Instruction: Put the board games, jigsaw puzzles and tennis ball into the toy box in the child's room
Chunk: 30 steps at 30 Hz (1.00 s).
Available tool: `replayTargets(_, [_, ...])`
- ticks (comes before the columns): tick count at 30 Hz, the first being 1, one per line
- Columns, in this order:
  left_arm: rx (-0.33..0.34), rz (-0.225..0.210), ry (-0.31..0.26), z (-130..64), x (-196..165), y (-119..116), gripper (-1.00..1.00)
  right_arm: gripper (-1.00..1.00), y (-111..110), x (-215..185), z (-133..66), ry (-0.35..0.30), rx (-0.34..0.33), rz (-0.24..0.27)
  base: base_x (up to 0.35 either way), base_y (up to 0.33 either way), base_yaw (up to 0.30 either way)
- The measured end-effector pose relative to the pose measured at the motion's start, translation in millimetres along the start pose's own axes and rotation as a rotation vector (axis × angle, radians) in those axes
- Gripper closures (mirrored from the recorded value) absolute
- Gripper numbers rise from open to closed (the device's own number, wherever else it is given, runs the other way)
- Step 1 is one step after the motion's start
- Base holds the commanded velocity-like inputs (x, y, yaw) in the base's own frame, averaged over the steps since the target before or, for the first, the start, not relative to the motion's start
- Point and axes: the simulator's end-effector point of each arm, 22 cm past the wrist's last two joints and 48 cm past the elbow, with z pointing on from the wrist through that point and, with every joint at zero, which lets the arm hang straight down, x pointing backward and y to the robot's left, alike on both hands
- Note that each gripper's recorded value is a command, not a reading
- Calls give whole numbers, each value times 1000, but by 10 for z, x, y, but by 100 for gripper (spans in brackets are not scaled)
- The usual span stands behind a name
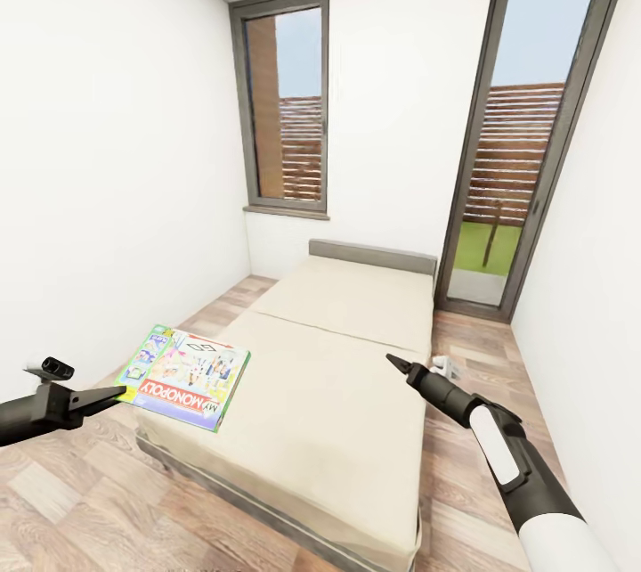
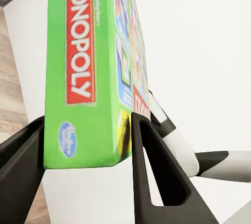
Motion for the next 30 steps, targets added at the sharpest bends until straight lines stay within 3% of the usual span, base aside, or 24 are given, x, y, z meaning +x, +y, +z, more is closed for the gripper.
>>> replayTargets(30, [-1, 0, -1, -37, -17, -180, 100, -100, 138, -55, -103, -2, 1, -2, 0, 0, 199])
